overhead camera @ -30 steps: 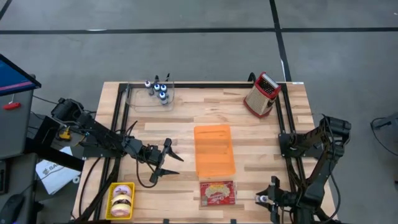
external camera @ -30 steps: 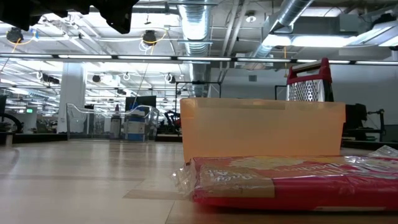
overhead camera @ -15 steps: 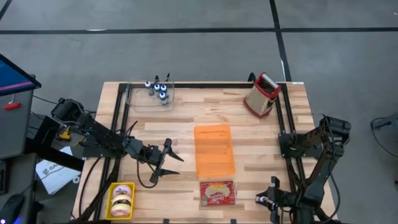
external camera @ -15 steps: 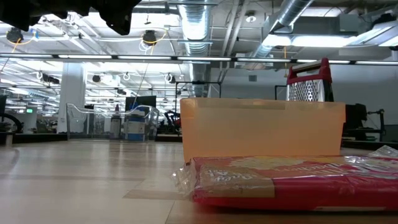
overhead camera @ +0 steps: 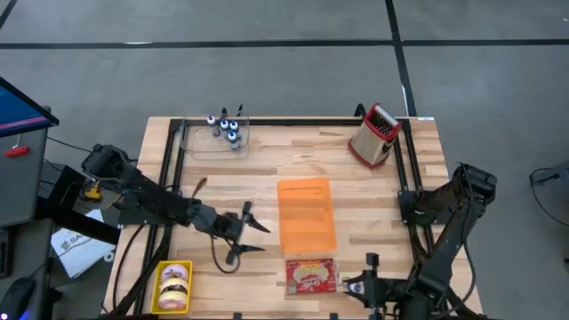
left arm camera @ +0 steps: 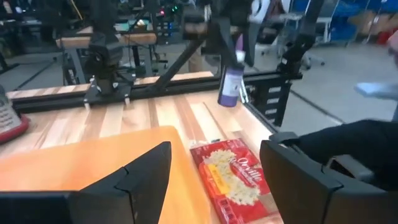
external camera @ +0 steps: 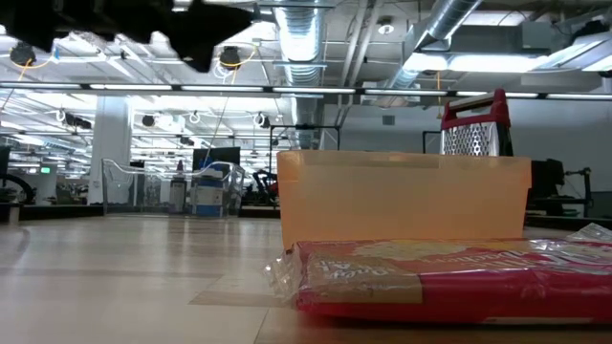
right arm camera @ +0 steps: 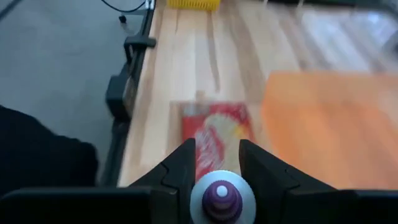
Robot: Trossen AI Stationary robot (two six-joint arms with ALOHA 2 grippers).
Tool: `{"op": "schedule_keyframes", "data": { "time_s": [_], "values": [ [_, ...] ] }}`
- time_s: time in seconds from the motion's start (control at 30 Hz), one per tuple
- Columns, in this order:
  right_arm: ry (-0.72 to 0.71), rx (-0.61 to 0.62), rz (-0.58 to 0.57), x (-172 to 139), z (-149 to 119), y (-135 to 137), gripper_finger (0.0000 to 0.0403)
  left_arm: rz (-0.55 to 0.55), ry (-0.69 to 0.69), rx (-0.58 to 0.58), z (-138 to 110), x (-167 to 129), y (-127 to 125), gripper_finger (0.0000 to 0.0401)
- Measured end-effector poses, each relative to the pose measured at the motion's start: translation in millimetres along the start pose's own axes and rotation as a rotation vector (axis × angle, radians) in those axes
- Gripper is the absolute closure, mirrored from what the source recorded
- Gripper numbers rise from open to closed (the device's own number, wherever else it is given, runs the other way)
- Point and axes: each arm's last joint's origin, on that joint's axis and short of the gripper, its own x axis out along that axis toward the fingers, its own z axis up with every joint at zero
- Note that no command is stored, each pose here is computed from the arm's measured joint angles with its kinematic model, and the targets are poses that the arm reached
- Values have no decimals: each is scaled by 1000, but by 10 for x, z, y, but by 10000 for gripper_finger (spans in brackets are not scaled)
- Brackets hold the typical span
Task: Pick & Place Food Item
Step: Put the violet food coloring bottle into the transparent bin
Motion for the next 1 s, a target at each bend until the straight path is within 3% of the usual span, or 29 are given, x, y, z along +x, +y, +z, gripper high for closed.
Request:
{"op": "schedule_keyframes", "data": {
  "time_s": [0.17,0.33,0.53,0.7,0.9,1.0],
  "values": [
    [7,-103,-19,164,317,-108,302,9,117,112,50,474,-93,144],
    [46,-129,29,312,604,-253,288,31,248,224,216,829,-207,125],
    [48,-134,102,366,826,-461,294,11,156,333,525,951,-365,111],
    [-20,-141,192,420,1021,-575,296,23,108,316,597,971,-342,111],
    [-34,-167,215,551,1122,-726,282,37,64,199,652,980,-291,111],
    [-50,-188,234,595,1166,-778,289,-11,65,118,650,992,-246,110]
  ]
}}
